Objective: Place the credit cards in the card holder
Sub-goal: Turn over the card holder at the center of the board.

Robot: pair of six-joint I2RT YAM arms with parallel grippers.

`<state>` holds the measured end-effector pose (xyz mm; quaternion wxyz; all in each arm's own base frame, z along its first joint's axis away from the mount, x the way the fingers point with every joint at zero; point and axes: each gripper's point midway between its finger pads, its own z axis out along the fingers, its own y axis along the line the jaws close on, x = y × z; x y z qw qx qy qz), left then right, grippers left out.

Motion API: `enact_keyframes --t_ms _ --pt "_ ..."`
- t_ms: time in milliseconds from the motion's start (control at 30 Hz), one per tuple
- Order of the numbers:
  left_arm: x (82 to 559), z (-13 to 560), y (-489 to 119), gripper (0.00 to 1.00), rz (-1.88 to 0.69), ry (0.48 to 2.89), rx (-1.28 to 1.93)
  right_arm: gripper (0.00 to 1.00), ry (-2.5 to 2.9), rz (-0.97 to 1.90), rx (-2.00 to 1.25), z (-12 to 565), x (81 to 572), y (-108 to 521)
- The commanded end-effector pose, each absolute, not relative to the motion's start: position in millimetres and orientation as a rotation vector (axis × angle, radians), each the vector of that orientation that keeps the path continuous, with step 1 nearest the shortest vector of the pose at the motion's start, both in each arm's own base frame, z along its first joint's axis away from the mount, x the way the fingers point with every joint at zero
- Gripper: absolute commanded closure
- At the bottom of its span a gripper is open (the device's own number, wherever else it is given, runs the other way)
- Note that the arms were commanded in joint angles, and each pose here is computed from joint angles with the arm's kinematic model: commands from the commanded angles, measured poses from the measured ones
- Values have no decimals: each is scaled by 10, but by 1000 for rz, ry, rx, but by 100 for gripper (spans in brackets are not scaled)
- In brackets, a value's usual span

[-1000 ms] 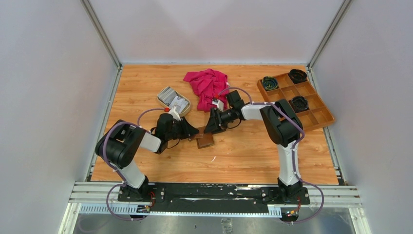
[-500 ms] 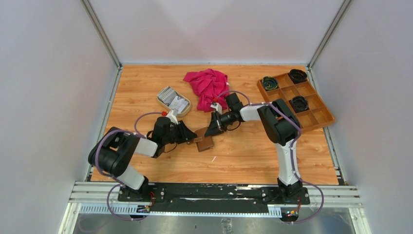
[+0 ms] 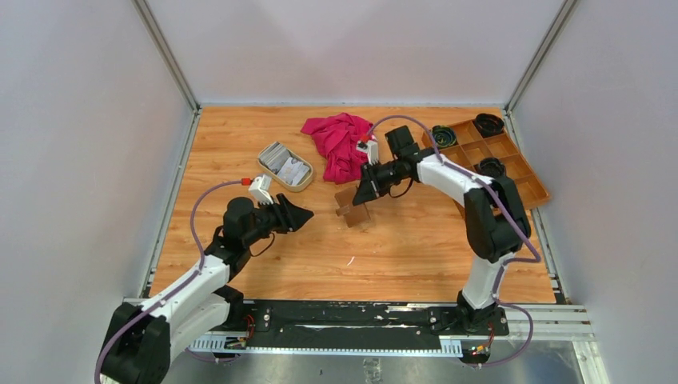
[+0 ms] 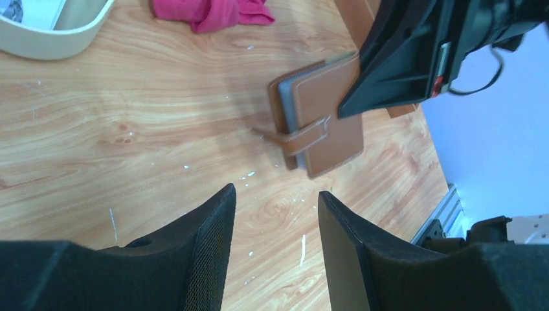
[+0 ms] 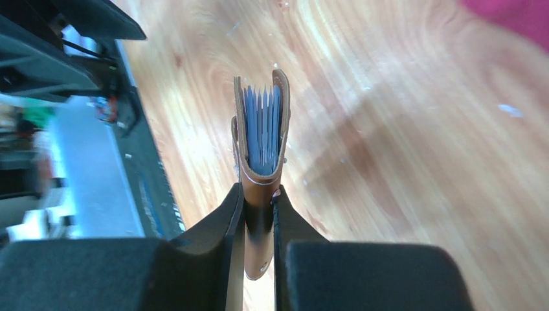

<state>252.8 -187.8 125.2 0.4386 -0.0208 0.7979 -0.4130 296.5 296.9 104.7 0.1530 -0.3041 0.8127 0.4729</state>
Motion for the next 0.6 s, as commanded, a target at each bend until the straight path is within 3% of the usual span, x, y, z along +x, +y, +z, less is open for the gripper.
enact_keyframes --t_ms 0,333,567 --pt "2431 1269 -1781 47 -971 2008 -25 100 2309 871 -1115 1299 3059 2425" --pt "2348 1317 -1809 47 -1012 1996 -5 100 2249 -340 -1241 1569 3487 932" --pt "2298 1352 -1812 47 -1034 1976 -4 100 2197 -839 -1320 1070 3537 555"
